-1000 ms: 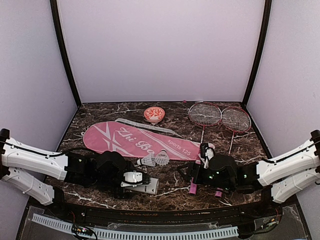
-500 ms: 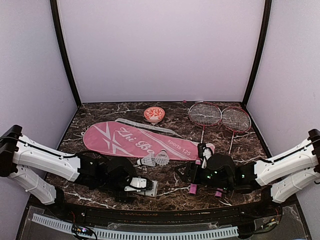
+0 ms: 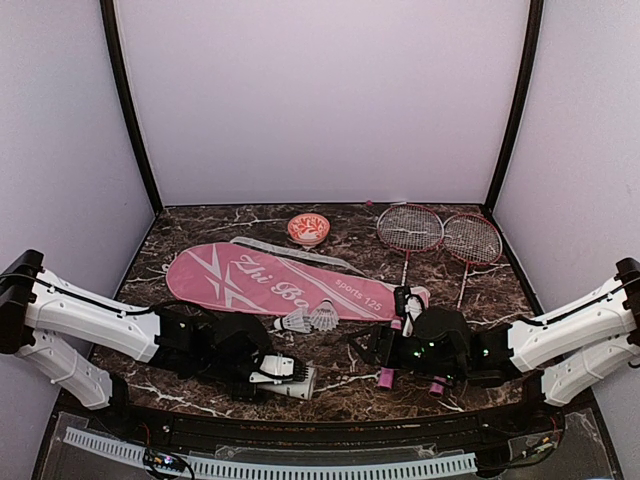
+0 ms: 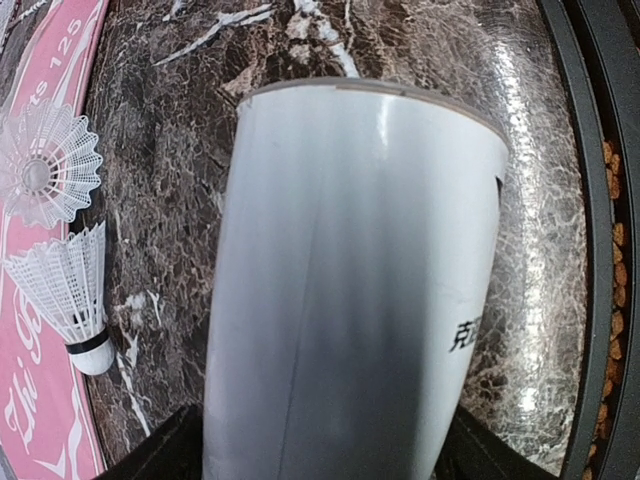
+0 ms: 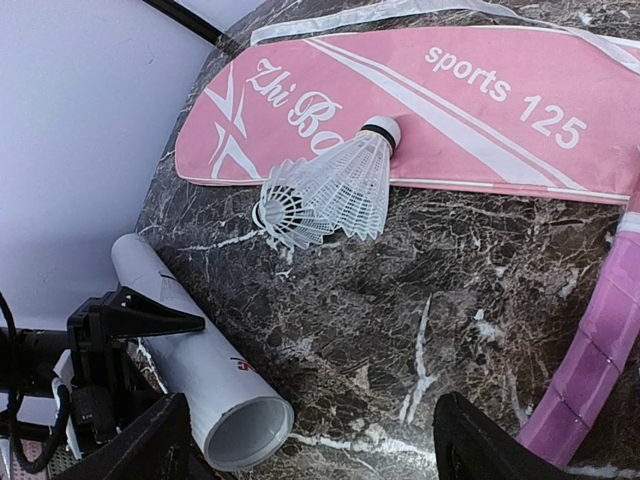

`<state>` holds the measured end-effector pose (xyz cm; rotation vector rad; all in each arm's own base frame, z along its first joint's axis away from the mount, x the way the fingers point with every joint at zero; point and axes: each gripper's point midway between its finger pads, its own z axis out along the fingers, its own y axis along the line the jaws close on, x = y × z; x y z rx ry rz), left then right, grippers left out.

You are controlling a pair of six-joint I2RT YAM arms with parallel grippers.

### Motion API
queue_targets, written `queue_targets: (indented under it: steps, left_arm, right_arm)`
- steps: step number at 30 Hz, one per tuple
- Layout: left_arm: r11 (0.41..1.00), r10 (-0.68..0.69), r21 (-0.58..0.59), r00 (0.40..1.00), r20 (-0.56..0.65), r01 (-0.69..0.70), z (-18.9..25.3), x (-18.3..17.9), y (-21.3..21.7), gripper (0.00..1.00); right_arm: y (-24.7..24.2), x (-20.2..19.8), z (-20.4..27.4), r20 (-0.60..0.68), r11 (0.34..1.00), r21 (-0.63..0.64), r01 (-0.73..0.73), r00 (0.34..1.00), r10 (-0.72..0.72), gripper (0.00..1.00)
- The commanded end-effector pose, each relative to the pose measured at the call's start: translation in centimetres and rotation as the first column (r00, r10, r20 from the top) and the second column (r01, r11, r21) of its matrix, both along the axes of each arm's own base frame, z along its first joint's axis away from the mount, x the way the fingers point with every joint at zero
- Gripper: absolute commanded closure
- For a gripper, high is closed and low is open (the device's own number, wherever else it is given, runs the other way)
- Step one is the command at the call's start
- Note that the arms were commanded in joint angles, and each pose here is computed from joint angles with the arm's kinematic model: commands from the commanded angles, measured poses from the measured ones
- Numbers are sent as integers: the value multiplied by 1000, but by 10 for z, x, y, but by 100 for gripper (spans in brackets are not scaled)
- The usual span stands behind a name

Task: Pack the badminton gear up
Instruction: Pick up the shuttle tube from the center of the board.

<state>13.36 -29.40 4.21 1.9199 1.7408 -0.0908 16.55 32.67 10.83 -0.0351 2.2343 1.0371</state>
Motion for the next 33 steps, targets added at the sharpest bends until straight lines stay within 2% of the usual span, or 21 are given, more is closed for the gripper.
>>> queue_targets:
  steps: [1, 12, 20, 23, 33]
  left_arm:
    - [1000, -22, 11, 998, -52, 22, -3, -10, -1, 20]
    - [998, -13, 54, 999, -52, 16, -13, -8, 3, 14]
    - [1000, -28, 11, 1000, -11, 28, -2, -7, -1, 28]
    - [999, -35, -22, 999, 6, 35, 6, -8, -2, 36]
    - [985, -31, -163, 993, 111, 49, 46, -5, -8, 38]
  right_arm:
    - [7, 5, 12, 11, 999, 49, 11, 1000, -12, 16]
    - [6, 5, 11, 9, 999, 48, 12, 1000, -13, 15]
    - [1, 6, 12, 12, 998, 53, 25, 1000, -25, 14]
    - [-4, 7, 11, 8, 998, 54, 39, 999, -40, 14]
    - [-17, 9, 21, 37, 997, 45, 57, 998, -58, 13]
